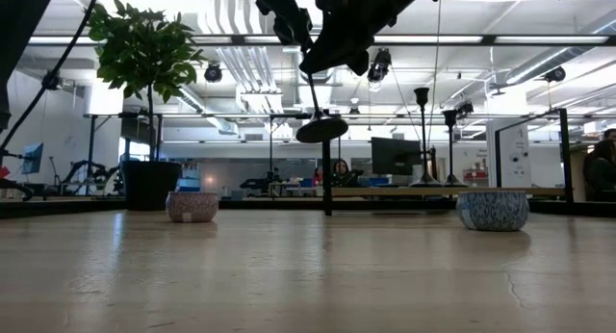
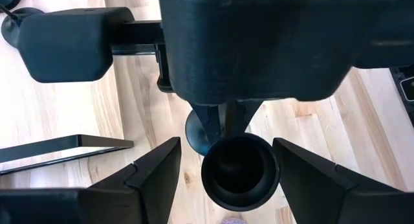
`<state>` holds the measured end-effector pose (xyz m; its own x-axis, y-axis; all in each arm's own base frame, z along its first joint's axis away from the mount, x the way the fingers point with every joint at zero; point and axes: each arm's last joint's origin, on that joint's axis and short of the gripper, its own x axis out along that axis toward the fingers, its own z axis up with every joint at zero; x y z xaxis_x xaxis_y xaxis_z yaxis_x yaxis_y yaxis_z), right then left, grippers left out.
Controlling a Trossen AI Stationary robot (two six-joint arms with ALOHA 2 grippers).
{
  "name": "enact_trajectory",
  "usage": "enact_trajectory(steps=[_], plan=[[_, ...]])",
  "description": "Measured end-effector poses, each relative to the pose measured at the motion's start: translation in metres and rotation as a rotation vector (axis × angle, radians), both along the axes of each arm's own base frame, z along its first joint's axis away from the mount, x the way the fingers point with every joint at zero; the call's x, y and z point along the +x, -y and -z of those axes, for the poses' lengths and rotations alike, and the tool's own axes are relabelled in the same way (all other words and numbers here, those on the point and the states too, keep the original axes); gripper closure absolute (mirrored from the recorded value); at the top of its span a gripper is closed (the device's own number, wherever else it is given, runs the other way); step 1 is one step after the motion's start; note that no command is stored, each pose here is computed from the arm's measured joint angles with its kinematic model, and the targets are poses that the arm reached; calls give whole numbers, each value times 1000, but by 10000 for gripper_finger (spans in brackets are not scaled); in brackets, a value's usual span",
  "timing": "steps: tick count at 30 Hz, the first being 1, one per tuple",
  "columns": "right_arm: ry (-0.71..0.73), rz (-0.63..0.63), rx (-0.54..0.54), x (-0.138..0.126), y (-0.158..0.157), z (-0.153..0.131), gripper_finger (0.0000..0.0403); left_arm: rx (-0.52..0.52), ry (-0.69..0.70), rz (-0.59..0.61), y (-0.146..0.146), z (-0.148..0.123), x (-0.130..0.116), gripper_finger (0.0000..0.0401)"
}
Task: Pick & Place candle stick holders
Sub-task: Put the black candle holder on the shelf
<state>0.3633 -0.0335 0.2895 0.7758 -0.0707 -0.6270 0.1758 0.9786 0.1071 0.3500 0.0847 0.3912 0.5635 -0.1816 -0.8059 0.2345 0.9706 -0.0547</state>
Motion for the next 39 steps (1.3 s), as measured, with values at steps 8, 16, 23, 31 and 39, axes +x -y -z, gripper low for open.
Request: enact_trajectory(steps=[8,16,23,31,39], plan=[[0,0,0,0,0,0,392,0,0,0,0,0,0,162],[0,1,0,0,0,0,392,0,1,1,0,0,0,211],[0,2,0,0,0,0,392,2,8,2,0,0,1,251],[0,2,0,0,0,0,392,2,10,1,0,0,1,251],[0,3,0,0,0,0,390,-1,9,-3,0,0,1,254]])
